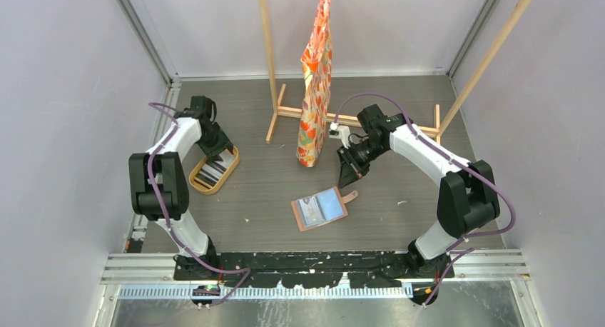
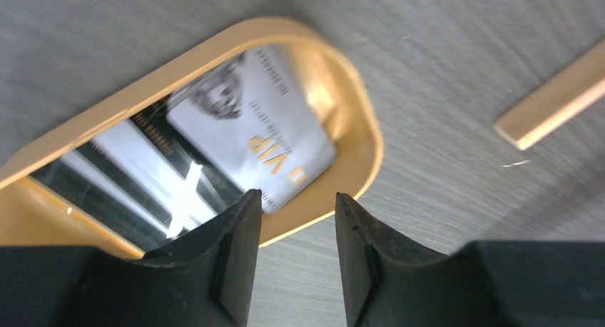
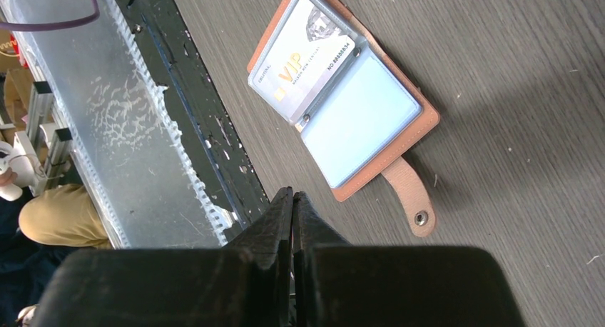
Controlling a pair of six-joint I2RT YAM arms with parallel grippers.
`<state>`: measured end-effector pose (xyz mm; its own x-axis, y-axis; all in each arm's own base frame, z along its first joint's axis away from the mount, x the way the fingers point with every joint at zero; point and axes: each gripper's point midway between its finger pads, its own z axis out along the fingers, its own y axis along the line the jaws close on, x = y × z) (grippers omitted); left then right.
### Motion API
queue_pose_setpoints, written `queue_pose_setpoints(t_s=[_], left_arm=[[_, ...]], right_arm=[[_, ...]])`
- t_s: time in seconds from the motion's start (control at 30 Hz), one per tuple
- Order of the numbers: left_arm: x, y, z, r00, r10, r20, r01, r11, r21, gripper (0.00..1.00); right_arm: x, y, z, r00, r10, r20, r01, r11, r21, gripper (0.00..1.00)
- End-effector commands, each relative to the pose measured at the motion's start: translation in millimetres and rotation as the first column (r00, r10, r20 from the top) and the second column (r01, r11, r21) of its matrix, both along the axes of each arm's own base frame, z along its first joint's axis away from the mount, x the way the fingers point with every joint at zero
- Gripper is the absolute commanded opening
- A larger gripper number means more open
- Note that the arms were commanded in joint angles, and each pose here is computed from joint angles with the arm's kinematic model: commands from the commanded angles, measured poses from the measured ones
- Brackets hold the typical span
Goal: Put the credit cards into the card holder
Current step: Adjust the storage box at the center of the board.
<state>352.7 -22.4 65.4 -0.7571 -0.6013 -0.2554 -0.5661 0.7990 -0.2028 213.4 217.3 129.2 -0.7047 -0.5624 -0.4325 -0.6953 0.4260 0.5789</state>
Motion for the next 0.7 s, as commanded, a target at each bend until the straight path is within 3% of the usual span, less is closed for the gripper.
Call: queue_pose_setpoints(t_s=[0.0,0.07,0.4,0.53,0.67], left_arm=[[39.4,-19.8,12.2,0.993,-0.071,0.09,0.079,0.993,-0.089,0.33],[42.3,-18.7,5.2,0.995,-0.054,0.082,0.061,0.994,-0.086,0.22],[41.2,-11.0,-39.1,0.999,-0.035,0.001,0.035,0.995,-0.096,0.19],[13.6,2.2,-47.9,0.994,0.045,-0.096,-0.051,0.997,-0.058,0.09],[-30.0,17.6,-49.0,0.978,0.126,-0.164,-0.124,0.992,0.022,0.09]], right_arm=[[3.7,3.0,22.5,0.998,0.013,0.068,-0.016,0.999,0.047,0.05],[4.0,2.5,22.5,0.997,0.014,0.071,-0.017,0.999,0.045,0.05],[2.3,2.6,24.9,0.997,0.019,0.074,-0.023,0.998,0.051,0.05],[0.9,2.2,26.0,0.997,0.025,0.078,-0.029,0.998,0.052,0.05],[-0.4,2.4,30.2,0.996,0.028,0.089,-0.034,0.997,0.063,0.05]])
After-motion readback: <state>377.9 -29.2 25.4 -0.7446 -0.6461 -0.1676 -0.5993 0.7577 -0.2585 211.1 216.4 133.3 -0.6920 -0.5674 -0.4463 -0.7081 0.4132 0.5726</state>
